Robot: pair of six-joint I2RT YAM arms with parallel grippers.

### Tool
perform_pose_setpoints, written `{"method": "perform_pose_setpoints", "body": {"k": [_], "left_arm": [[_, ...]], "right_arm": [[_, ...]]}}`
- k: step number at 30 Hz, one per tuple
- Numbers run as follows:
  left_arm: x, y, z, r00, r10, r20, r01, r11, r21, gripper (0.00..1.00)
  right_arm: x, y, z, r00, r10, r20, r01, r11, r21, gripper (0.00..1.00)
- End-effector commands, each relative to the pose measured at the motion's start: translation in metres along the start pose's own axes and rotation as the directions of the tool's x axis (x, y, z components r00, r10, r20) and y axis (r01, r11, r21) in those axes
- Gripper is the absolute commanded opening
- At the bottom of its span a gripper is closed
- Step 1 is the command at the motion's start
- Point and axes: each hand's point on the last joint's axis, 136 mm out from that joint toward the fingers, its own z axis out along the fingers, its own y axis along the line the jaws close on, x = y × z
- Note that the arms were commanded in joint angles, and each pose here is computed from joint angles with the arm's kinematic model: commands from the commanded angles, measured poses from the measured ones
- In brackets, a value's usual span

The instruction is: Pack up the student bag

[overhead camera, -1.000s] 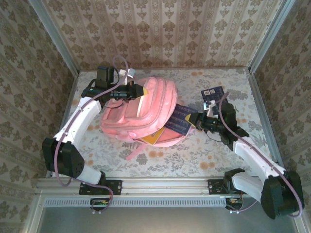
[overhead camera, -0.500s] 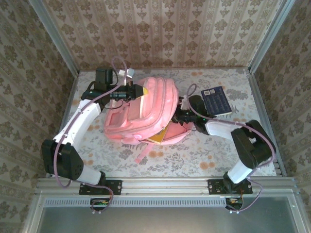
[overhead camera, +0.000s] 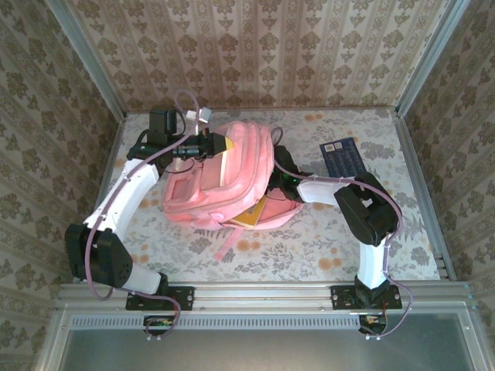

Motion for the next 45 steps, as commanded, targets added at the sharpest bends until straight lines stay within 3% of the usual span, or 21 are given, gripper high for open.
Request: {"method": "perform_pose_setpoints", "body": {"k": [1, 12, 24, 30, 36, 43, 45], "left_arm": [[-0.012, -0.048, -0.017, 0.986, 0.156, 0.06, -0.162, 0.98, 0.115, 0.0], [-0.019, -0.028, -0.023, 0.989, 0.112, 0.098, -0.119, 0.991, 0.066, 0.0], [-0.018, -0.016, -0.028, 0.989, 0.098, 0.112, -0.101, 0.995, 0.017, 0.0], [-0.014, 0.008, -0.034, 0.983, 0.158, 0.09, -0.139, 0.971, -0.194, 0.0], [0.007, 0.037, -0.011, 0.958, 0.264, -0.111, -0.286, 0.849, -0.444, 0.0], [0.023, 0.054, 0.041, 0.945, 0.205, -0.253, -0.303, 0.841, -0.449, 0.01], [0.025, 0.053, 0.054, 0.951, 0.186, -0.245, -0.278, 0.864, -0.42, 0.12]], "right_arm": [[-0.005, -0.012, -0.003, 0.997, -0.058, 0.05, 0.052, 0.992, 0.118, 0.62], [-0.016, -0.034, -0.068, 0.97, -0.204, 0.132, 0.156, 0.94, 0.305, 0.99], [-0.018, -0.041, -0.118, 0.945, -0.257, 0.201, 0.16, 0.902, 0.401, 0.99], [-0.031, -0.055, -0.18, 0.909, -0.257, 0.327, 0.06, 0.859, 0.508, 1.0], [-0.039, -0.063, -0.239, 0.862, -0.295, 0.413, 0.013, 0.826, 0.564, 1.0], [-0.05, -0.065, -0.283, 0.819, -0.382, 0.429, 0.013, 0.759, 0.651, 0.99], [-0.058, -0.073, -0.29, 0.829, -0.364, 0.425, -0.023, 0.737, 0.675, 0.98]]}}
